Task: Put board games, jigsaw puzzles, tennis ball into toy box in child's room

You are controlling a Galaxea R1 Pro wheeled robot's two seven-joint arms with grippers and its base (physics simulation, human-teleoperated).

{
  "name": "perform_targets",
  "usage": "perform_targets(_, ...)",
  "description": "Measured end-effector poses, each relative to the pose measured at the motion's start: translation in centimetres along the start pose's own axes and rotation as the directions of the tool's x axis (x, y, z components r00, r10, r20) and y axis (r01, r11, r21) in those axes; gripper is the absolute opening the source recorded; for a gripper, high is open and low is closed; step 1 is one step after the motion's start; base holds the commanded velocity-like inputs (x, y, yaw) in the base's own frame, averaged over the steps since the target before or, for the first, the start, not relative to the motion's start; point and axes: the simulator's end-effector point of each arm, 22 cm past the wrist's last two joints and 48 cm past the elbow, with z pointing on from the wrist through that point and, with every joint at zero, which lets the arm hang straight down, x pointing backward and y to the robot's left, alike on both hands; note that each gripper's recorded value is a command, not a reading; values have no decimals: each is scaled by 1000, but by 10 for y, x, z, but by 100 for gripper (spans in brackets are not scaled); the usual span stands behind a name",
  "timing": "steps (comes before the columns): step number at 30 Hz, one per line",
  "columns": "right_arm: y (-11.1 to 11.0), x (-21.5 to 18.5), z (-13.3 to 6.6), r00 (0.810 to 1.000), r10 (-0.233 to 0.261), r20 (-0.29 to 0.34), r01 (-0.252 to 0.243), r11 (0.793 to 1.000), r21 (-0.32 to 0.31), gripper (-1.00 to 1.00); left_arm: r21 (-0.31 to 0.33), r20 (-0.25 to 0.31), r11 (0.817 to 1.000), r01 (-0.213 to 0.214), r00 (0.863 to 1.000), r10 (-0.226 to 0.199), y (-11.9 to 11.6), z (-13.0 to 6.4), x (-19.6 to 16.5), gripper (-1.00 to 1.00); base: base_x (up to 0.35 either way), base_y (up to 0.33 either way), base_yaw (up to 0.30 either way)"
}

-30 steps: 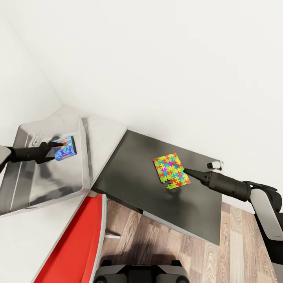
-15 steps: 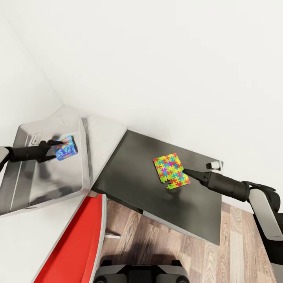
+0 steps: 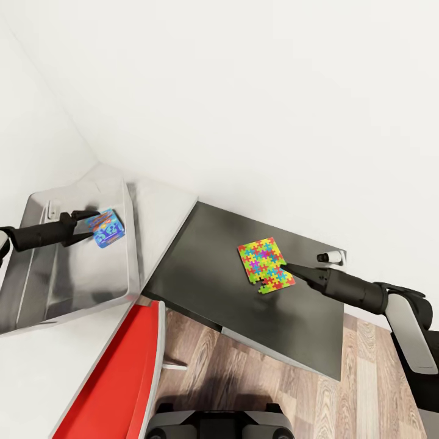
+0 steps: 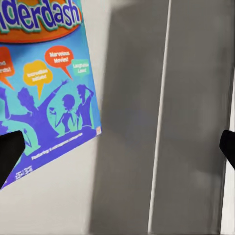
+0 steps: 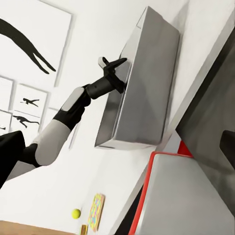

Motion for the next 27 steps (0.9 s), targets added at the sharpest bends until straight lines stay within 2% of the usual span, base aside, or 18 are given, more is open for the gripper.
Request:
perform_targets(13, 5, 2, 1, 1000, -1, -8, 1, 1000, -21, 100, 27, 4, 999, -19, 1000, 19, -7, -7, 4, 100, 0, 0, 0)
perform_targets(27, 13, 14, 13, 999, -4, -53, 1, 999, -41, 100, 37, 9, 998, -41, 999, 41, -12, -18, 8, 100, 0, 0, 0)
